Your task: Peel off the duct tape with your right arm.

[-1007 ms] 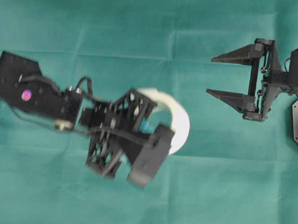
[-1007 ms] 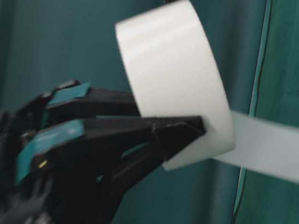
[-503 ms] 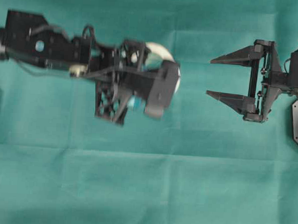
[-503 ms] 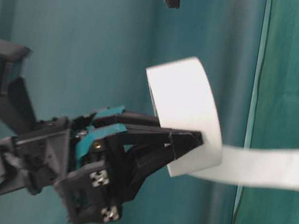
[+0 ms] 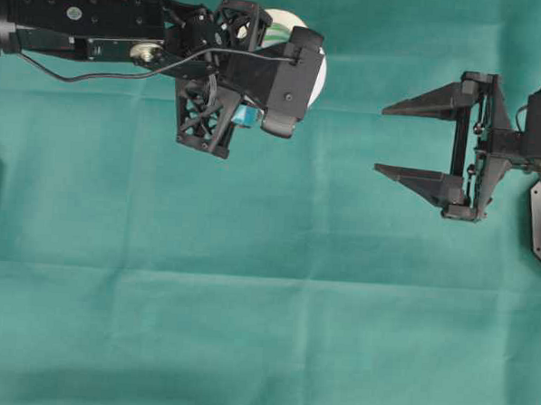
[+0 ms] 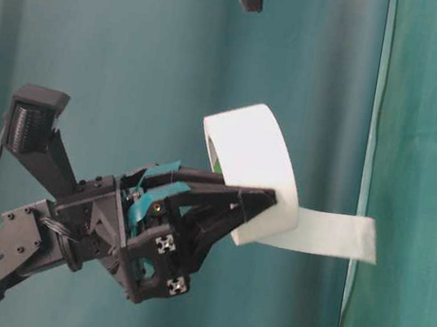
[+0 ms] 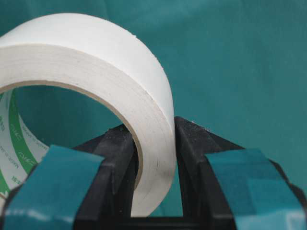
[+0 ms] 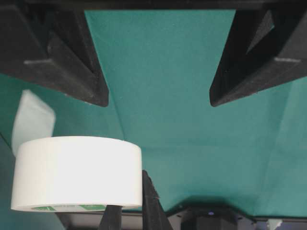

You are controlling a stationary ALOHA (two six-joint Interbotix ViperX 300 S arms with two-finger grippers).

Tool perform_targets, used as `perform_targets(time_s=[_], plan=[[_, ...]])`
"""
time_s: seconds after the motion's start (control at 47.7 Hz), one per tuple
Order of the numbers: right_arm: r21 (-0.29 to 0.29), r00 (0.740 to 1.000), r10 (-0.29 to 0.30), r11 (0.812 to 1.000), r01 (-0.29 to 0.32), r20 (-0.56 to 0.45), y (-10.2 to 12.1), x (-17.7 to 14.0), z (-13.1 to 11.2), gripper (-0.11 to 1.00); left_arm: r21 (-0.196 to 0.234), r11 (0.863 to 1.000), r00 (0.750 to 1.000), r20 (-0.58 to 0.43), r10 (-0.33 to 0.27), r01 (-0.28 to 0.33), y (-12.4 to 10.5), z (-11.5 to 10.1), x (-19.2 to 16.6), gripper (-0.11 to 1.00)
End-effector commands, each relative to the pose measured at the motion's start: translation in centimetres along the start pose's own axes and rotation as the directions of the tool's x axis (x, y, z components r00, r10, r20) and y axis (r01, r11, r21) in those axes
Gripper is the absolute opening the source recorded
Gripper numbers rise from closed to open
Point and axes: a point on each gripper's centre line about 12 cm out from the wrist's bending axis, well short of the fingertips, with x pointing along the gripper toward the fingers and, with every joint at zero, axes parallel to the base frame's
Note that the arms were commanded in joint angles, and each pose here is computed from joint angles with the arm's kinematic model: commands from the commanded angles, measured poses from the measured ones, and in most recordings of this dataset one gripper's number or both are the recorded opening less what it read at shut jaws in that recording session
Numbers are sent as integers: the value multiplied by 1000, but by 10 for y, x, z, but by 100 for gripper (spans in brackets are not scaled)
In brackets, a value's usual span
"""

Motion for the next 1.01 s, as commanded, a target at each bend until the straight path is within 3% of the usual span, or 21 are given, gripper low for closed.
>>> perform_targets(time_s=[0.0,0.168,0.357,0.629,0.986], plan=[[-2,1000,3,1000,-3,18,1,1,5,56,11,1000,999,34,4,-5,-6,6,1,21],[-11,1000,3,1000,-3,20,1,1,6,56,26,1000,997,75,-6,4,-27,10,13,21],[-28,1000,13,1000,-12,20,2,2,7,55,13,1000,993,119,-18,17,-48,16,20,21],[-33,1000,17,999,-16,23,3,1,7,55,-46,997,992,111,-56,61,-73,16,31,21],[-30,1000,16,999,-15,23,3,1,7,55,-133,987,994,77,-75,85,-84,6,62,21]])
